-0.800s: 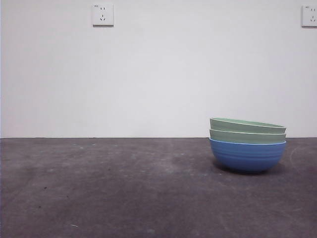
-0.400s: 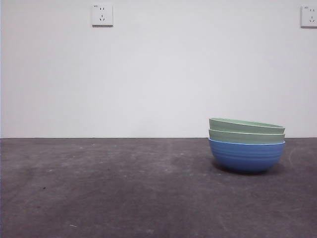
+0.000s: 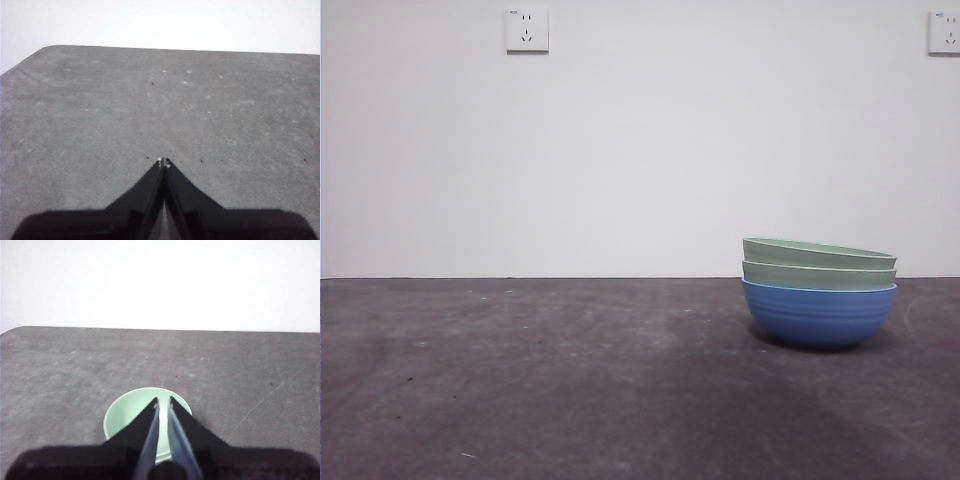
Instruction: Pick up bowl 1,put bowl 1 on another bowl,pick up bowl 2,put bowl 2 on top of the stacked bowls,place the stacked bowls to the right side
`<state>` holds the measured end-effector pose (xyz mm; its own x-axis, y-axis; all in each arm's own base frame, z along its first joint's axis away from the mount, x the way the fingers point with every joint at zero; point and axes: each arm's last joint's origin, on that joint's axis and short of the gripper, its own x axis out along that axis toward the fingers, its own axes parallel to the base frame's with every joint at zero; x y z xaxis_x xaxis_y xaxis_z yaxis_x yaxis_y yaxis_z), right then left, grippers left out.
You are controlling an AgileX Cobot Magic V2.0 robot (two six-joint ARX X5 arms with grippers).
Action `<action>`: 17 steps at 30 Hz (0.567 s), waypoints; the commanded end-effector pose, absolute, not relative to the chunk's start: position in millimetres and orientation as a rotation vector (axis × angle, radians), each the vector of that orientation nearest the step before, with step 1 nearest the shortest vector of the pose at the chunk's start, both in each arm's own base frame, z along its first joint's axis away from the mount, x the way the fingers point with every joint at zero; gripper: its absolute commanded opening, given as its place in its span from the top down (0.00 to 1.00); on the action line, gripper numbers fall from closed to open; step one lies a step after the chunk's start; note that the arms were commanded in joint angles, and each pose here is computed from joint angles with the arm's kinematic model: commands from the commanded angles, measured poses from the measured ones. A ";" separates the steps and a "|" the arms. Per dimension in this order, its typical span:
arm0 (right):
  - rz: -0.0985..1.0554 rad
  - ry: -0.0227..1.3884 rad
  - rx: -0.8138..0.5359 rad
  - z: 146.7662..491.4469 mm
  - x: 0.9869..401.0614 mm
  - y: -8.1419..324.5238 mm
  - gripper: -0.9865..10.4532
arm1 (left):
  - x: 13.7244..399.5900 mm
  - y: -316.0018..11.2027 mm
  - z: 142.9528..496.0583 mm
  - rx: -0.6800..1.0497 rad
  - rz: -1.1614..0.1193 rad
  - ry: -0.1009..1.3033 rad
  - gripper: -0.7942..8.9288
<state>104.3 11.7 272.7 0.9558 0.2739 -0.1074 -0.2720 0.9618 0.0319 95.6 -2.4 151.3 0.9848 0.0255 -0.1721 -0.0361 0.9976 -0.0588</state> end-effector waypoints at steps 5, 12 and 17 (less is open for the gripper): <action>0.187 0.069 0.042 208.8 99.4 8.2 0.89 | 96.2 -2.0 147.1 -0.068 0.038 0.180 0.92; 0.150 0.119 0.115 162.9 98.2 7.3 0.89 | 96.2 -2.0 147.1 -0.068 0.038 0.180 0.92; 0.138 0.177 0.137 149.0 96.6 7.1 0.89 | 96.2 -2.0 147.1 -0.068 0.038 0.180 0.92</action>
<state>96.5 7.1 151.7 0.9750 0.1511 -0.1632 -0.1307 0.9830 0.1293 95.6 -2.4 151.3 0.9847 0.0259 -0.1721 -0.0365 0.9976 -0.0588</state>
